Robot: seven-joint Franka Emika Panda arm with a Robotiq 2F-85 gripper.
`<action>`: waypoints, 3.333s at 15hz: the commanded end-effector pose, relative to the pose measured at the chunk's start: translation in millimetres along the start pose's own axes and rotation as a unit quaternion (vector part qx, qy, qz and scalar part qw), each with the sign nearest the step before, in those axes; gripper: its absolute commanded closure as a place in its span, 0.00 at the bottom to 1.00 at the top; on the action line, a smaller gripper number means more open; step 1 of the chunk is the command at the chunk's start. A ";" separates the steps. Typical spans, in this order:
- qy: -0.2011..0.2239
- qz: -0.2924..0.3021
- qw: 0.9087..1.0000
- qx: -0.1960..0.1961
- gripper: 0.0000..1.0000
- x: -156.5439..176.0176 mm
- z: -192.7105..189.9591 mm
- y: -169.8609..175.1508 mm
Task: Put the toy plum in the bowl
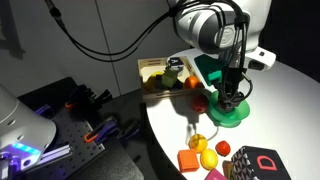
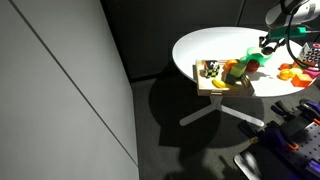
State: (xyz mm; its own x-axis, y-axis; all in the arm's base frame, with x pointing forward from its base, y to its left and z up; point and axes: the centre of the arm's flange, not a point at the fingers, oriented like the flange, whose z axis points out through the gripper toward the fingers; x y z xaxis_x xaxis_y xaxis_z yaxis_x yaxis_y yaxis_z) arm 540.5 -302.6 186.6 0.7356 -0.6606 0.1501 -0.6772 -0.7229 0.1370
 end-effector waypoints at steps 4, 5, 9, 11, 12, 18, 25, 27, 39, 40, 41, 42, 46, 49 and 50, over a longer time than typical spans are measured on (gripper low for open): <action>0.010 0.016 1.000 -0.002 0.00 4.1 -9.6 0.9; 0.007 0.015 1.000 -0.002 0.00 3.3 -11.3 1.4; -0.015 0.002 1.000 0.009 0.00 -0.9 -21.4 3.3; -0.032 -0.013 0.999 0.015 0.00 -4.3 -28.4 2.4; -0.037 -0.018 0.999 0.017 0.00 -5.9 -31.9 1.2; -0.058 -0.076 0.994 0.048 0.00 -15.4 -60.1 -8.2; -0.117 -0.143 0.981 0.062 0.00 -36.1 -92.0 -19.5; -0.135 -0.143 0.979 0.049 0.00 -43.9 -103.3 -22.4; -0.118 -0.129 0.985 0.002 0.00 -94.6 -172.8 -35.3; -0.111 -0.132 0.985 0.010 0.00 -97.2 -178.2 -34.2; -0.106 -0.135 0.985 0.019 0.00 -99.6 -184.7 -32.4; -0.099 -0.137 0.985 0.028 0.00 -101.9 -190.3 -30.4; -0.081 -0.156 0.983 0.056 0.00 -109.4 -212.4 -21.0; -0.077 -0.190 0.976 0.076 0.00 -114.7 -225.4 -13.4; -0.077 -0.200 0.973 0.082 0.00 -116.4 -228.7 -11.7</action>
State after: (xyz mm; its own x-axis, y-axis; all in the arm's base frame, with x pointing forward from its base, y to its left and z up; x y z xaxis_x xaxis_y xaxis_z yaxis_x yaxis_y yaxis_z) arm 477.0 -172.2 377.7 0.9179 -0.3935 -0.0514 -0.3914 -0.9190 0.0464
